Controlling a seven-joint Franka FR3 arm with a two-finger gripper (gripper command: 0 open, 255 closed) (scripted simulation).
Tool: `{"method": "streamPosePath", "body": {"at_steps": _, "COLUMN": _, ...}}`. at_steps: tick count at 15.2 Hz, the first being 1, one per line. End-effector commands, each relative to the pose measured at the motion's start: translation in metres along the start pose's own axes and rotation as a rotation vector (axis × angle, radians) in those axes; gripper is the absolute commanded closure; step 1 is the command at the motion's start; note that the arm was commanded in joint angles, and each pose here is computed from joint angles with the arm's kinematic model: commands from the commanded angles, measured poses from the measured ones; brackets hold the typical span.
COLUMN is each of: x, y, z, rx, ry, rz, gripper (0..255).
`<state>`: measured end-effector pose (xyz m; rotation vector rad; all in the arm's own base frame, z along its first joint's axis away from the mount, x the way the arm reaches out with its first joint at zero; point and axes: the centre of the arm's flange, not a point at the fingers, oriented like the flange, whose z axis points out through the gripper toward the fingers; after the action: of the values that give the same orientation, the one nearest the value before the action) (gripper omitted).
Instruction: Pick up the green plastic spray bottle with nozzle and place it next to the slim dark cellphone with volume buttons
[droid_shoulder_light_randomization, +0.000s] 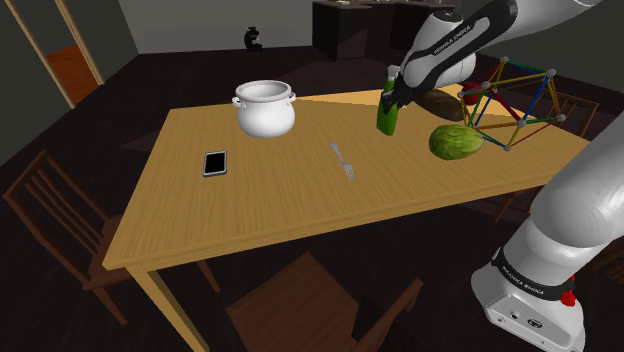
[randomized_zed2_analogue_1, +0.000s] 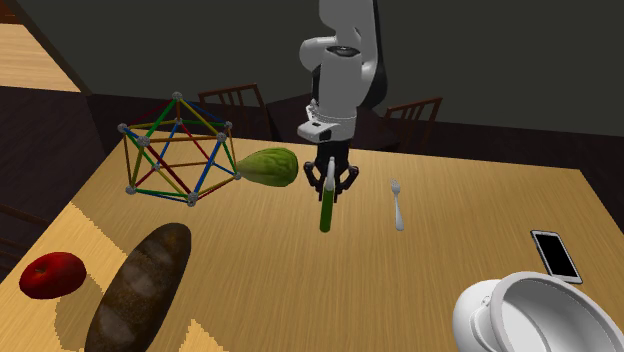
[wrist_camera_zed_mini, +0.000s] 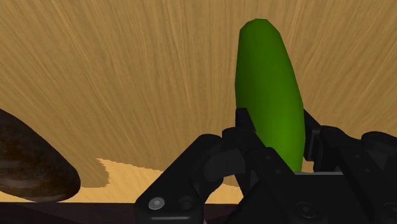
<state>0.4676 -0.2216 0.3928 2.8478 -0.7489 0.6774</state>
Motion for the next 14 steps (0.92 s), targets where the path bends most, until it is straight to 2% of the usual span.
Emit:
{"method": "streamPosePath", "body": {"at_steps": 1, "x": 0.006, "y": -0.001, "z": -0.01, "rx": 0.0, "ry": 0.0, "rz": 0.0, "gripper": 255}}
{"method": "streamPosePath", "body": {"at_steps": 14, "x": 0.037, "y": -0.001, "z": -0.071, "rx": 0.0, "ry": 0.0, "rz": 0.0, "gripper": 255}}
